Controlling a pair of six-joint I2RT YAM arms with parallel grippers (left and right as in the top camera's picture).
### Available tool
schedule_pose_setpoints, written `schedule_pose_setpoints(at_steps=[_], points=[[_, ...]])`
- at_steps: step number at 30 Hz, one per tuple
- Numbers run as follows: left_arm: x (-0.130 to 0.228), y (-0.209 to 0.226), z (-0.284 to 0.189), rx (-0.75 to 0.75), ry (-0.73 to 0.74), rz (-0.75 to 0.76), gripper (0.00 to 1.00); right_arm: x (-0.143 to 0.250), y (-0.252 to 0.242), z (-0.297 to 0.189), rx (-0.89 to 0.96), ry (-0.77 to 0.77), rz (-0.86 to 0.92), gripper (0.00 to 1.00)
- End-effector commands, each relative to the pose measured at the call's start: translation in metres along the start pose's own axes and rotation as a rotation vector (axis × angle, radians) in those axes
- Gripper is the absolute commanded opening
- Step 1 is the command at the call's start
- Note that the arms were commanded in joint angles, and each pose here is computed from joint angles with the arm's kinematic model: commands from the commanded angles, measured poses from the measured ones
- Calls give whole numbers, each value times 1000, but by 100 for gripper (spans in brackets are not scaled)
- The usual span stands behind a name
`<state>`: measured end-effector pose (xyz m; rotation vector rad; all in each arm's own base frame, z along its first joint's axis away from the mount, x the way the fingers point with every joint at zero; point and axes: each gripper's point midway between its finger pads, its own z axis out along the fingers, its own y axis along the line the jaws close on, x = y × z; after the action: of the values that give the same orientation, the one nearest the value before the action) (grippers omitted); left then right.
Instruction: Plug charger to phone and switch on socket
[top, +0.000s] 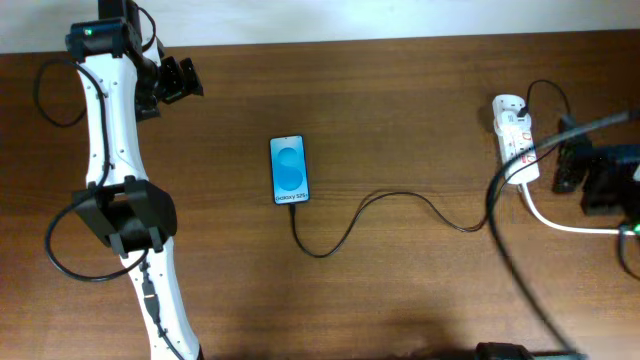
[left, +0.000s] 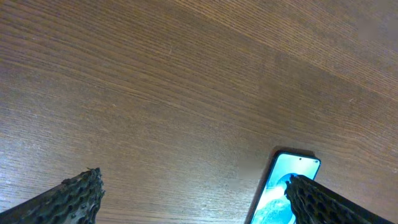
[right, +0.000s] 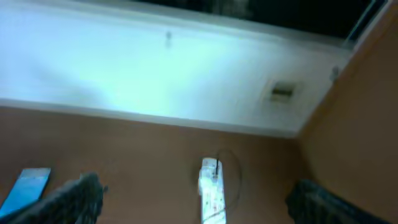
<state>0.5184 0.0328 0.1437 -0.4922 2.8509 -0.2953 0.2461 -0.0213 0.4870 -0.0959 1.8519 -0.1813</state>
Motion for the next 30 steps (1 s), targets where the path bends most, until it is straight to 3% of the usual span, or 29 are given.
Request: schedule_pose_setpoints(at_steps=[1, 6, 15, 21, 30], points=[[-3, 0, -3, -1, -13, -5, 99, 47, 8, 16, 7, 0, -16, 98], [-3, 0, -3, -1, -13, -5, 99, 93, 16, 30, 52, -232, -19, 98], [-3, 0, -3, -1, -13, -5, 99, 204, 38, 54, 82, -404, -22, 98], [-3, 0, -3, -1, -13, -5, 99, 250, 52, 66, 47, -386, -27, 98], [-3, 0, -3, -1, -13, -5, 99, 309, 73, 90, -42, -218, -27, 99]])
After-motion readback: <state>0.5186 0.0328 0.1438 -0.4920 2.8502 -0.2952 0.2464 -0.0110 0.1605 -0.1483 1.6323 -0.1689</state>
